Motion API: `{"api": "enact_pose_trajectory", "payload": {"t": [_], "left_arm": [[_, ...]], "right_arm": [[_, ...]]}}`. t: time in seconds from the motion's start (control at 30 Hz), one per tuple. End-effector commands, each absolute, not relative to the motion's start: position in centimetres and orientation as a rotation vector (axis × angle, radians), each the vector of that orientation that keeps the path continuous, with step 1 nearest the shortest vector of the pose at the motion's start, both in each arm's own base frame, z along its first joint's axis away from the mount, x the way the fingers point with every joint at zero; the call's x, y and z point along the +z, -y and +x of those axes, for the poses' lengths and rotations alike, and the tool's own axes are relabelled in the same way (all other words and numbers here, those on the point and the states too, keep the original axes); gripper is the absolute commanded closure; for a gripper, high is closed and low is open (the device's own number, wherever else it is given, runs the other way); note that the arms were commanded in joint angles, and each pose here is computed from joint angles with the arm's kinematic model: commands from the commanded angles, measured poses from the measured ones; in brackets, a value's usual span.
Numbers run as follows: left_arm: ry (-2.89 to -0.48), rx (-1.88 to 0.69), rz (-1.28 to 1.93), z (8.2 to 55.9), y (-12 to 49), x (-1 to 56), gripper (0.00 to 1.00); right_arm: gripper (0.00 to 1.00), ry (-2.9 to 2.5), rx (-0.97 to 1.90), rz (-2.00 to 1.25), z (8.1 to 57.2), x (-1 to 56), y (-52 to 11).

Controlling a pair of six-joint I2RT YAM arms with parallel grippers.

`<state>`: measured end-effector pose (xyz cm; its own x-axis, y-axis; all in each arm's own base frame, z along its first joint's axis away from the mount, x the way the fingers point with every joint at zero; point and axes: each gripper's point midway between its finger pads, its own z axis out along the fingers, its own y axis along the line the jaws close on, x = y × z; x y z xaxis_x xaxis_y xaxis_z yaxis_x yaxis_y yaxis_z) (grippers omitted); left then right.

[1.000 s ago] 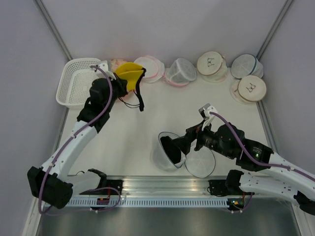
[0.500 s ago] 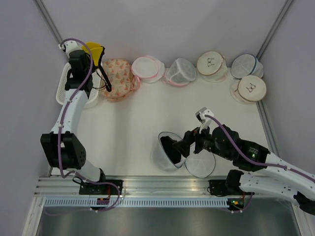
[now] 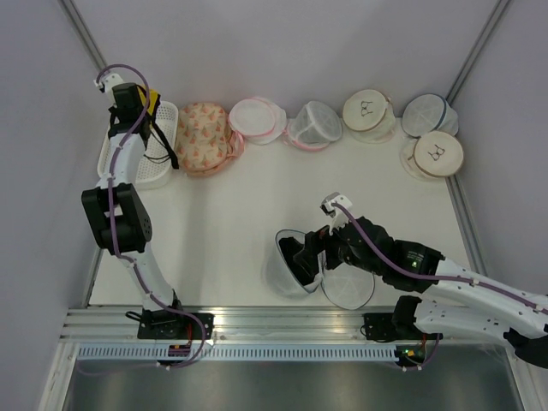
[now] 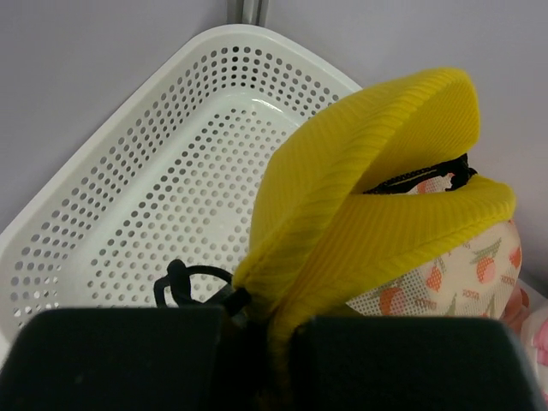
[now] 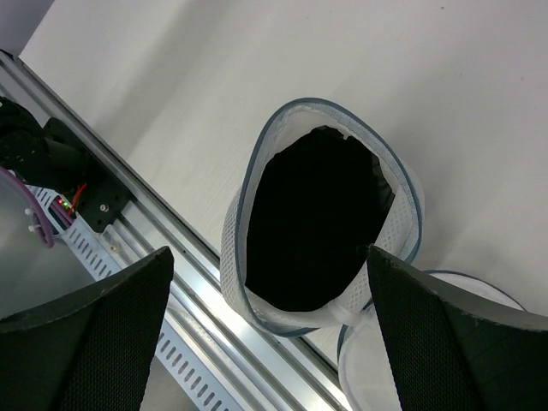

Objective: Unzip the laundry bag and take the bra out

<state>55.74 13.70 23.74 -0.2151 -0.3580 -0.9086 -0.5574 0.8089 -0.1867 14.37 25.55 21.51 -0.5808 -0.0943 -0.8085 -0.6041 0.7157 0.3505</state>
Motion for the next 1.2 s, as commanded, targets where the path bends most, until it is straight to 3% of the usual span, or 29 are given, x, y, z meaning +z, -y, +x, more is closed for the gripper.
{"api": "enact_pose_trajectory", "payload": {"t": [0.0, 0.37, 0.47, 0.5, 0.57, 0.6, 0.67, 0.93, 1.17], "left_arm": [[-1.801, 0.210, -0.678, 57.7, -15.6, 24.8, 0.98], [-1.855, 0.242, -0.905, 57.4, -22.7, 18.3, 0.98], [-1.923, 0.168, -0.900, 57.2, -22.2, 16.2, 0.98], [-1.952, 0.111, -0.876, 57.4, -21.2, 15.8, 0.91], [-2.005, 0.039, -0.865, 57.4, -19.8, 14.7, 0.62], [-2.024, -0.013, -0.851, 57.4, -18.9, 14.5, 0.30], [-2.050, -0.066, -0.854, 56.9, -17.5, 14.4, 0.01], [-2.018, -0.273, -0.783, 53.9, -12.0, 19.9, 0.00], [-2.015, -0.503, -0.548, 48.7, -0.7, 25.9, 0.00]], "right_arm": [[0.02, -2.084, 0.782, -0.526, 15.0, 22.0, -26.3], [0.02, -2.133, 0.735, -0.578, 16.0, 20.4, -28.2], [0.02, -2.134, 0.746, -0.589, 16.2, 20.3, -29.0], [0.02, -2.135, 0.748, -0.592, 16.3, 20.2, -29.1], [0.02, -2.132, 0.761, -0.600, 16.3, 20.3, -29.6], [0.02, -2.133, 0.761, -0.599, 16.4, 20.3, -29.6], [0.02, -2.123, 0.773, -0.595, 16.3, 20.6, -29.7], [0.02, -2.086, 0.786, -0.498, 16.2, 21.5, -27.8], [0.02, -2.120, 0.627, -0.296, 17.1, 20.6, -23.3]]}}
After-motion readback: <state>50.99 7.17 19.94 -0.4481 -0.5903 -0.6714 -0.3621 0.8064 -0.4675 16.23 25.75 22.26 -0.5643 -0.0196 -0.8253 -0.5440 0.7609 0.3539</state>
